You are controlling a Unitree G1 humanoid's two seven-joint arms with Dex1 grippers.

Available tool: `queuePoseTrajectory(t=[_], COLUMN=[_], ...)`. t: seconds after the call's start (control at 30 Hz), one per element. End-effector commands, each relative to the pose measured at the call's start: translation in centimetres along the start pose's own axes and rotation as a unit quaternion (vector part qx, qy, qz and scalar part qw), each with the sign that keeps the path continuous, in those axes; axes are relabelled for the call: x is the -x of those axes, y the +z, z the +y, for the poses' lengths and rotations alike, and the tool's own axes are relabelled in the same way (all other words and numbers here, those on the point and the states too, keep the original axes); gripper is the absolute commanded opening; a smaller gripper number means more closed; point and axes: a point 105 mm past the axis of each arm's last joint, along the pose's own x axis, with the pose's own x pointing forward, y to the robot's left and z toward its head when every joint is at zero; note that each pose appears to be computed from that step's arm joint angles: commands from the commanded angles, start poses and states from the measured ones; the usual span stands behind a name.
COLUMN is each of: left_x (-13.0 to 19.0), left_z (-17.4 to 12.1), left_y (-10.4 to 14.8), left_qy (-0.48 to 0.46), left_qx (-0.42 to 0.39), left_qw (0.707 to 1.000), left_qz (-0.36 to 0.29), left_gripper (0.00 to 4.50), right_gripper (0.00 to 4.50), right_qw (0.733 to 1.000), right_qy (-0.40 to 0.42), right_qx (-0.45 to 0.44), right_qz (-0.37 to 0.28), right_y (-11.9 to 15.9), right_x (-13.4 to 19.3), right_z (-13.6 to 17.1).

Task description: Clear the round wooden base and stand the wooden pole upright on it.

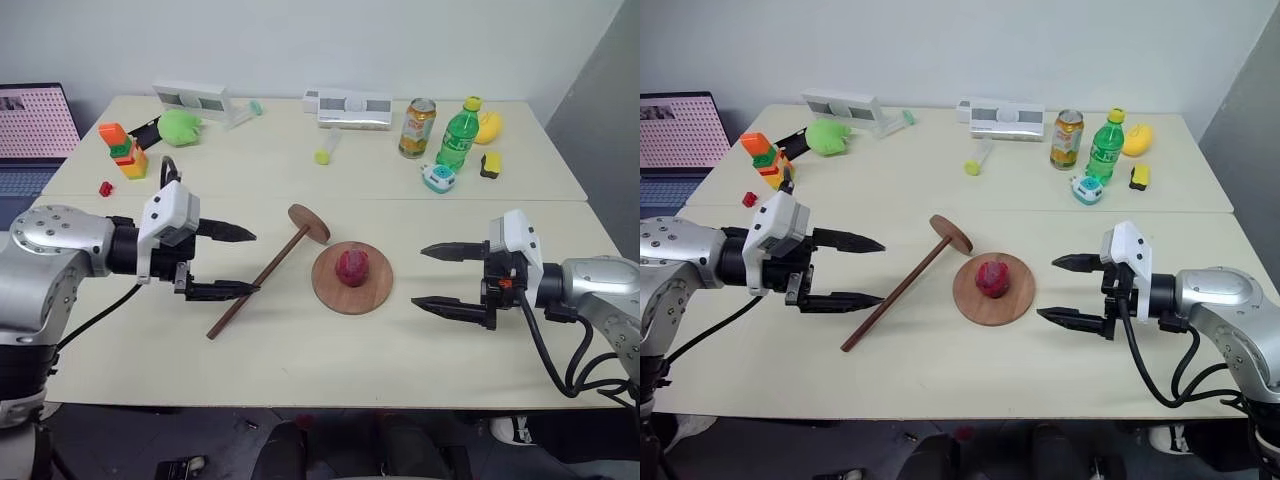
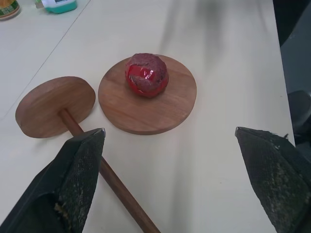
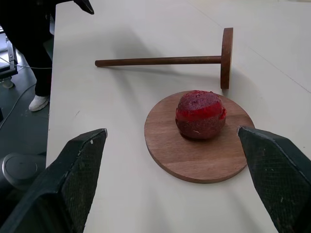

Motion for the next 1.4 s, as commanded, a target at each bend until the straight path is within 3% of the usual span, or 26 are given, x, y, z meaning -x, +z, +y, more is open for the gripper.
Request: queuePoseTrajectory(t=[0.03, 0.7, 1.03, 1.13, 1.4], left_x=[0.2, -0.8, -1.2, -1.7, -2.4], left_z=[0.4, 0.6, 0.6, -0.5, -0.8], left_y=[0.9, -0.2, 0.7, 1.8, 0.8], left_qy=[0.008, 0.025, 0.005, -0.037, -0.06], left_qx=[-0.017, -0.014, -0.004, -0.037, -0.075], left_qw=[1.0, 0.999, 1.0, 0.998, 0.995], left_qz=[-0.006, 0.033, 0.012, -0.023, 0.003], left_gripper=[4.5, 4.5, 4.5, 4.5, 4.5], right_gripper=[4.49, 4.49, 4.49, 4.49, 4.49], right_qw=[1.0, 0.999, 0.999, 0.998, 0.996], right_qy=[-0.002, 0.007, -0.022, -0.036, -0.058], right_qx=[0.021, 0.028, 0.035, 0.039, 0.064], right_qz=[-0.012, -0.016, -0.015, -0.031, -0.019], right_y=[1.0, 2.0, 2.0, 2.5, 0.8], right_x=[0.3, 0.5, -0.1, -1.7, -8.6], right_z=[0.2, 0.2, 0.0, -0.8, -3.4])
